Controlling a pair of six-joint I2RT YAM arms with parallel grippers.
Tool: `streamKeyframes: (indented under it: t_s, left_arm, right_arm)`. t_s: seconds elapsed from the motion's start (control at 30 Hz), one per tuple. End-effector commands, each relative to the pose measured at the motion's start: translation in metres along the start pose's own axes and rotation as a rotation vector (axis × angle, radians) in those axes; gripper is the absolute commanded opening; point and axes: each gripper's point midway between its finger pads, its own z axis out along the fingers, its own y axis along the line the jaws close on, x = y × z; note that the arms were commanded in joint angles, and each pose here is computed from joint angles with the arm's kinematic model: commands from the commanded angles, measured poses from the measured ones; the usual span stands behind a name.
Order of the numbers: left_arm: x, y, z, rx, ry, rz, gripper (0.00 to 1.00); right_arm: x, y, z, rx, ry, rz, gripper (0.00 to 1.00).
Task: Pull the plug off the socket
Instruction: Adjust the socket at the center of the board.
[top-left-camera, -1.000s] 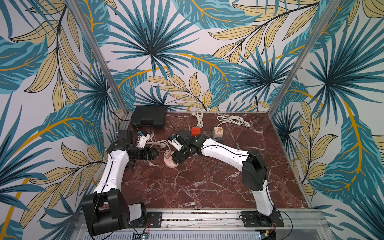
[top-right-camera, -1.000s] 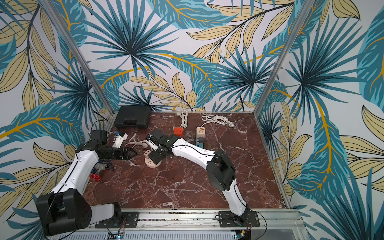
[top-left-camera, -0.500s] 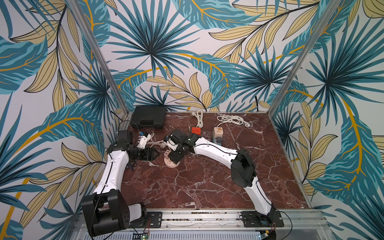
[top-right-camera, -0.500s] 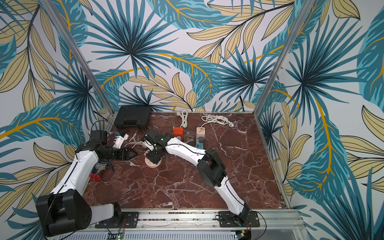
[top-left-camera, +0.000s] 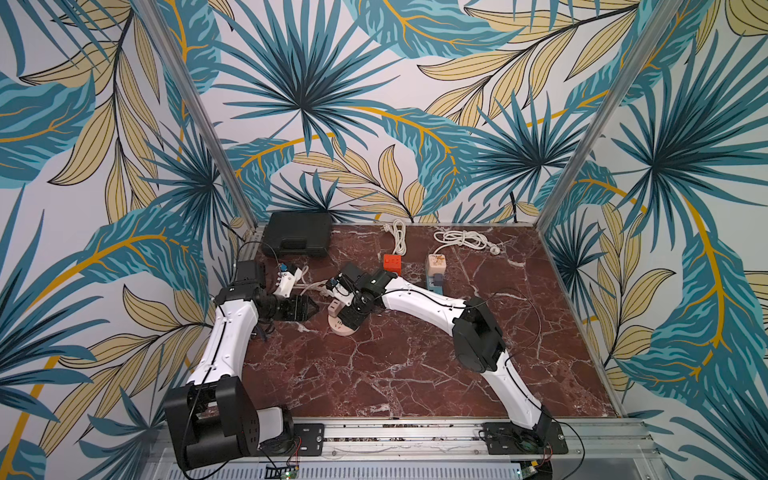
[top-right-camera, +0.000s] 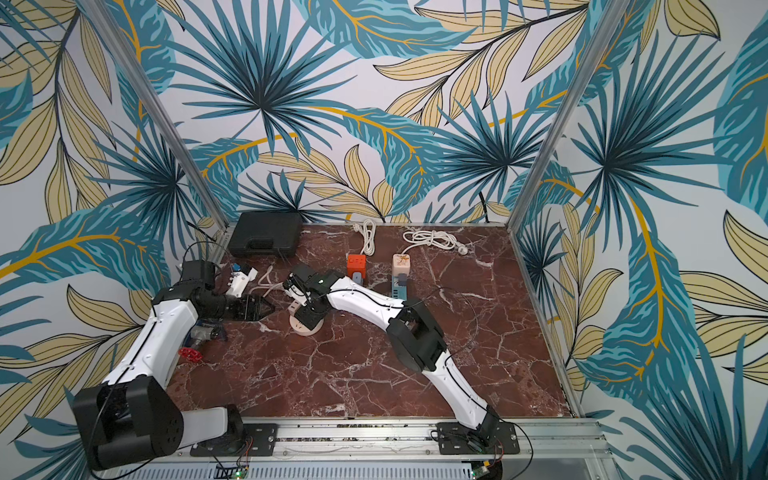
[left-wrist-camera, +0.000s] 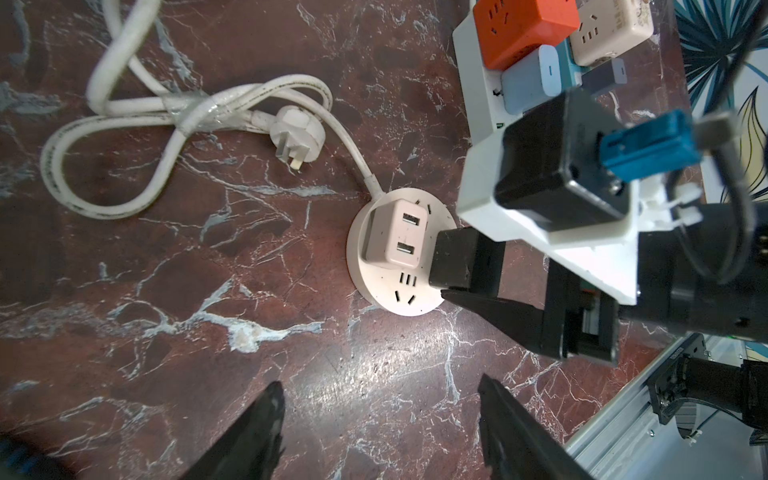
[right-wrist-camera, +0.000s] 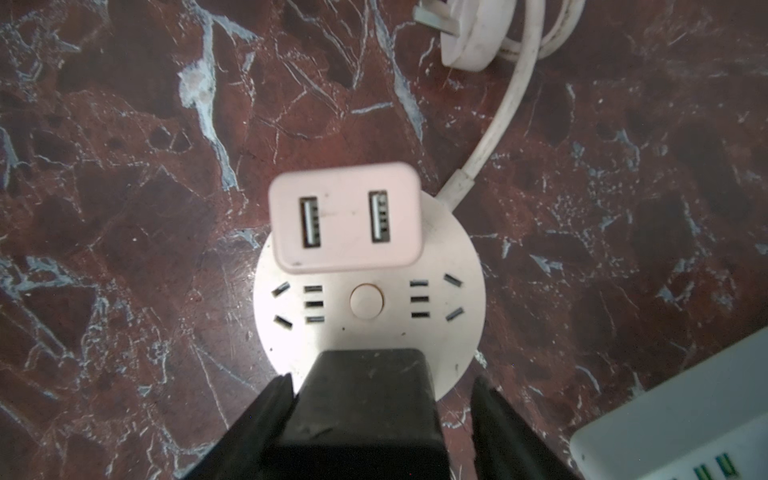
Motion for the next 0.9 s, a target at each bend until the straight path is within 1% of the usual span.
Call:
streamKeyframes:
  t_s: [0.0, 0.1, 0.17, 0.2, 0.3, 0.33, 0.4, 0.43, 0.47, 0.53, 0.67, 0.7, 0.73, 0.87]
  left_arm:
    - [0.001, 0.005, 0.001, -0.010, 0.009, -0.001, 0.75]
    - [0.001, 0.007, 0.001, -0.017, 0.012, -0.001, 0.71]
    - [-0.001, 0.009, 0.002, -0.024, 0.013, -0.004, 0.69]
    - [-0.002, 0.010, 0.002, -0.025, 0.010, -0.001, 0.65]
    - [-0.003, 0.008, 0.005, -0.005, 0.012, 0.012, 0.61]
    - [-0.002, 0.006, 0.006, 0.014, 0.015, 0.022, 0.54]
    - [-0.001, 0.002, 0.009, 0.049, 0.029, 0.024, 0.46]
    - [-0.001, -0.002, 0.009, 0.075, 0.042, 0.033, 0.40]
    - [0.001, -0.006, 0.009, 0.104, 0.063, 0.037, 0.32]
    - [0.005, -0.014, 0.010, 0.173, 0.102, 0.051, 0.22]
    - [0.016, -0.030, 0.012, 0.309, 0.174, 0.047, 0.10]
    - [0.018, -0.032, 0.014, 0.327, 0.187, 0.042, 0.09]
    - [0.021, -0.033, 0.015, 0.345, 0.199, 0.044, 0.04]
    - [0.025, -0.027, 0.024, 0.338, 0.234, 0.024, 0.03]
  right_arm:
    - [0.005, 0.005, 0.002, -0.009, 0.001, -0.013, 0.64]
    - [0.004, 0.005, -0.001, -0.006, -0.017, -0.013, 0.58]
    - [0.004, 0.008, -0.005, -0.003, -0.031, -0.022, 0.52]
    - [0.003, 0.009, -0.007, -0.001, -0.038, -0.027, 0.49]
    - [0.003, 0.012, -0.014, 0.011, -0.064, -0.034, 0.40]
    - [0.002, 0.014, -0.017, 0.011, -0.076, -0.034, 0.37]
    - [0.001, 0.017, -0.023, 0.011, -0.098, -0.033, 0.33]
    - [0.000, 0.021, -0.026, 0.009, -0.108, -0.033, 0.31]
    - [0.000, 0.024, -0.029, 0.005, -0.116, -0.035, 0.30]
    - [0.002, 0.030, -0.031, 0.007, -0.120, -0.041, 0.28]
    - [0.005, 0.042, -0.030, 0.020, -0.114, -0.044, 0.27]
    - [0.006, 0.046, -0.029, 0.022, -0.115, -0.048, 0.27]
    - [0.007, 0.049, -0.028, 0.025, -0.117, -0.046, 0.27]
    - [0.008, 0.056, -0.024, 0.028, -0.132, -0.031, 0.27]
